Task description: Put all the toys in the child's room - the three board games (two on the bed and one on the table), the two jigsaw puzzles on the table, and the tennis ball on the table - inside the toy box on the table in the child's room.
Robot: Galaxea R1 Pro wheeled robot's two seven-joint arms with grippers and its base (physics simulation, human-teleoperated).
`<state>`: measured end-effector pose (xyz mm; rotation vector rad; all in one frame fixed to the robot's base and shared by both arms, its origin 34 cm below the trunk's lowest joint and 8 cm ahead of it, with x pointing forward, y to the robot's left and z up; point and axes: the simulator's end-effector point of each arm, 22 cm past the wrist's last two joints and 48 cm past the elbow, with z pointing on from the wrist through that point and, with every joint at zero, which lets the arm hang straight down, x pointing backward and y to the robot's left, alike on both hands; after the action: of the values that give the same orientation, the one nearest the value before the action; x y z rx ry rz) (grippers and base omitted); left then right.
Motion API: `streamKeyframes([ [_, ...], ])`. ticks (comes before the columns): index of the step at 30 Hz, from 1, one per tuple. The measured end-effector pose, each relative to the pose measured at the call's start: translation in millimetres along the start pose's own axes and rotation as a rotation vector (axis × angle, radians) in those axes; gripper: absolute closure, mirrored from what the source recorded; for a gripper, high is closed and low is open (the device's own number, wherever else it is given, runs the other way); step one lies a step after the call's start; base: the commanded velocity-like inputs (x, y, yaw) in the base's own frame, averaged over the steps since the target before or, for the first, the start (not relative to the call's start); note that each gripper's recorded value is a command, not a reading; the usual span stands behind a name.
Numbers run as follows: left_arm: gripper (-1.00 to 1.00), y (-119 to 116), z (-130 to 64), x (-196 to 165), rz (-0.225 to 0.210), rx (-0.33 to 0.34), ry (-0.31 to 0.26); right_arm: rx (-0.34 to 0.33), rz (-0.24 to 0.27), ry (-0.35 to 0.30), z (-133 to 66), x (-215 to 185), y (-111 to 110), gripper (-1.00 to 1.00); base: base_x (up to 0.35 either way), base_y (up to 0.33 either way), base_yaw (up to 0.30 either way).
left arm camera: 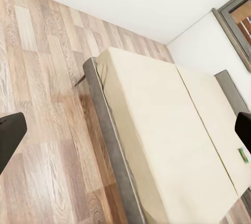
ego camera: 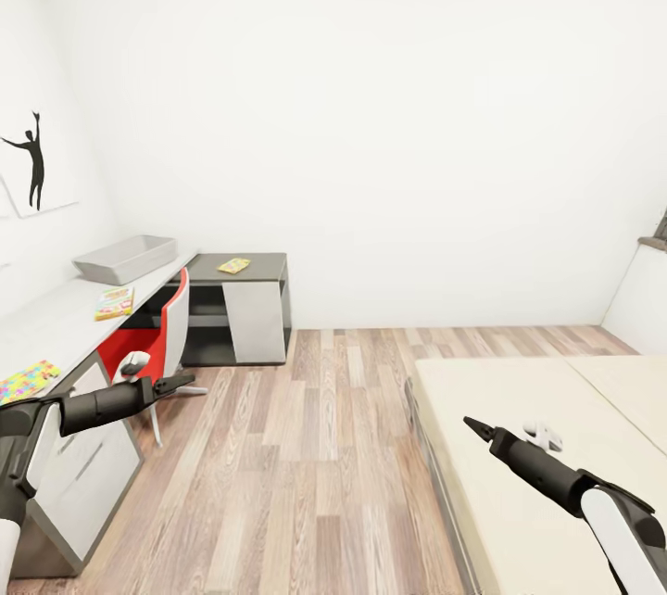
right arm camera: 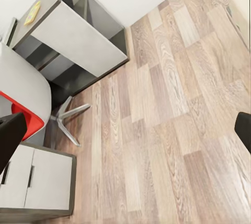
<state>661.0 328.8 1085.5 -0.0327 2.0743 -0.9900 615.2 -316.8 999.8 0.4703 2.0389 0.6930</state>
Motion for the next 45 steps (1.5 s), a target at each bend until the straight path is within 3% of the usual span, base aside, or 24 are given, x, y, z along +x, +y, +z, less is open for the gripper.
streamKeyframes([
  [37,-1.00,1.3,-6.1,-6.6,-0.006,0.001,-0.028,-0.005,-0.003,-0.001,-0.3,-0.3,2.6,-1.00,-0.037,-0.028,-0.014],
  [45,-1.00,1.4,-5.8,-6.5,-0.006,0.001,-0.028,-0.004,-0.003,-0.002,-0.3,-0.4,2.6,-1.00,0.000,-0.225,0.069],
])
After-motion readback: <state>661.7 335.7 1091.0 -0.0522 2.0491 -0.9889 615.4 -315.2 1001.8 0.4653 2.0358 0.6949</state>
